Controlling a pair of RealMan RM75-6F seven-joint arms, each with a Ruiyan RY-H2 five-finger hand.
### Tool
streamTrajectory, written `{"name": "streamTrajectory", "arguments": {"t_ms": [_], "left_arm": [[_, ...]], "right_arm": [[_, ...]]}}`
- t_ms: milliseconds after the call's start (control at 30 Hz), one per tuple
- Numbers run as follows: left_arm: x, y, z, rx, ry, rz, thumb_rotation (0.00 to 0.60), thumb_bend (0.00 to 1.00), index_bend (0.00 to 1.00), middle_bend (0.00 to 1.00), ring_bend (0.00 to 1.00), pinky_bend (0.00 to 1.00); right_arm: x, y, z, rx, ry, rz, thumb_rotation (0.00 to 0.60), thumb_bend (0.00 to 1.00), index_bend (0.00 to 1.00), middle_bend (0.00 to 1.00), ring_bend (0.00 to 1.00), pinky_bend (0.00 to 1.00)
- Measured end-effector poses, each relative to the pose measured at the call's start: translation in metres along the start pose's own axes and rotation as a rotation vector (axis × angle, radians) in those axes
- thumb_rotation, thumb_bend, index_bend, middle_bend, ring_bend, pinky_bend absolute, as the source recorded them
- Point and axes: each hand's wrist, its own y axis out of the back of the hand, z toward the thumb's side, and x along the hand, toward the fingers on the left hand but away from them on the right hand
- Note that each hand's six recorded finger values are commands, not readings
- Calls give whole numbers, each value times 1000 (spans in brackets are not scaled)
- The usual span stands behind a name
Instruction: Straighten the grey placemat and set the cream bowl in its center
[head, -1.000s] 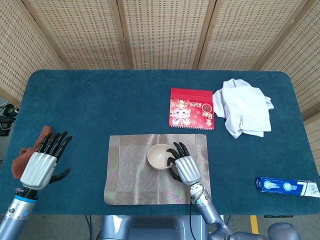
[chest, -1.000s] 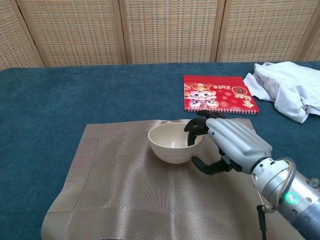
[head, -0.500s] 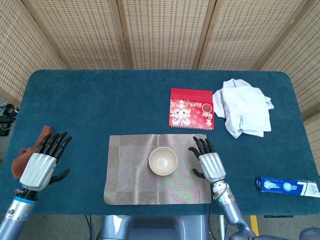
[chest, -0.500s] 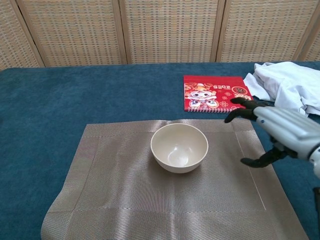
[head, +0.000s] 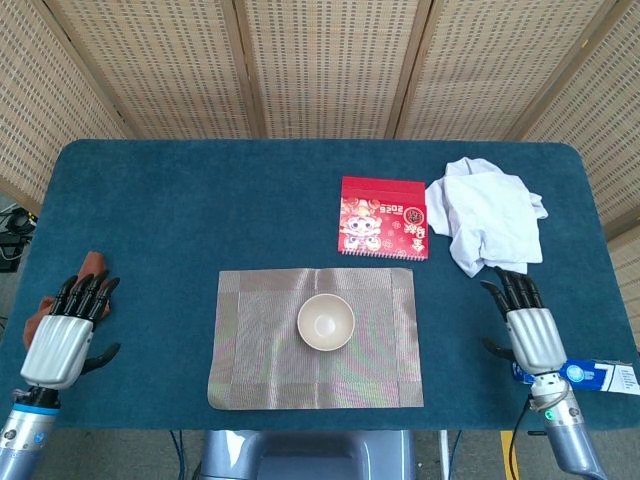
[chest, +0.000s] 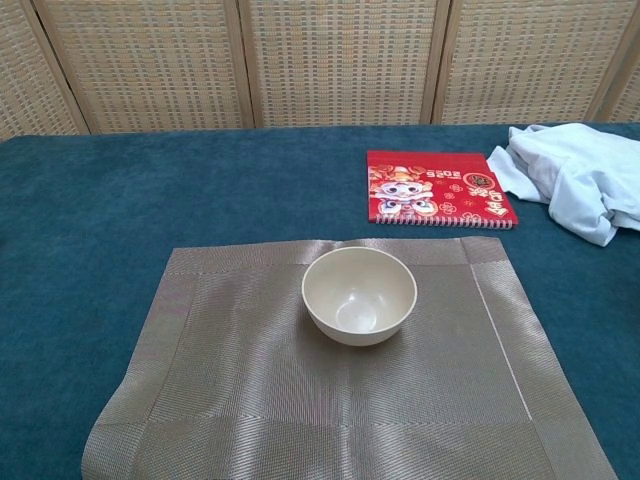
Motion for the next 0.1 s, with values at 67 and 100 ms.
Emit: {"name": "streamTrajectory", "arguments": {"t_ms": [67,100], "left_arm": [[0,0,-3,-1,9,5,600,200,0,0,0,0],[0,0,-5,-1,13,7,600,199,0,0,0,0]], "right_arm": [[7,5,-7,-10,-5,-9,600,318,174,0,0,0],[10,6,-9,-13,-6,-12,600,318,174,0,0,0]]}}
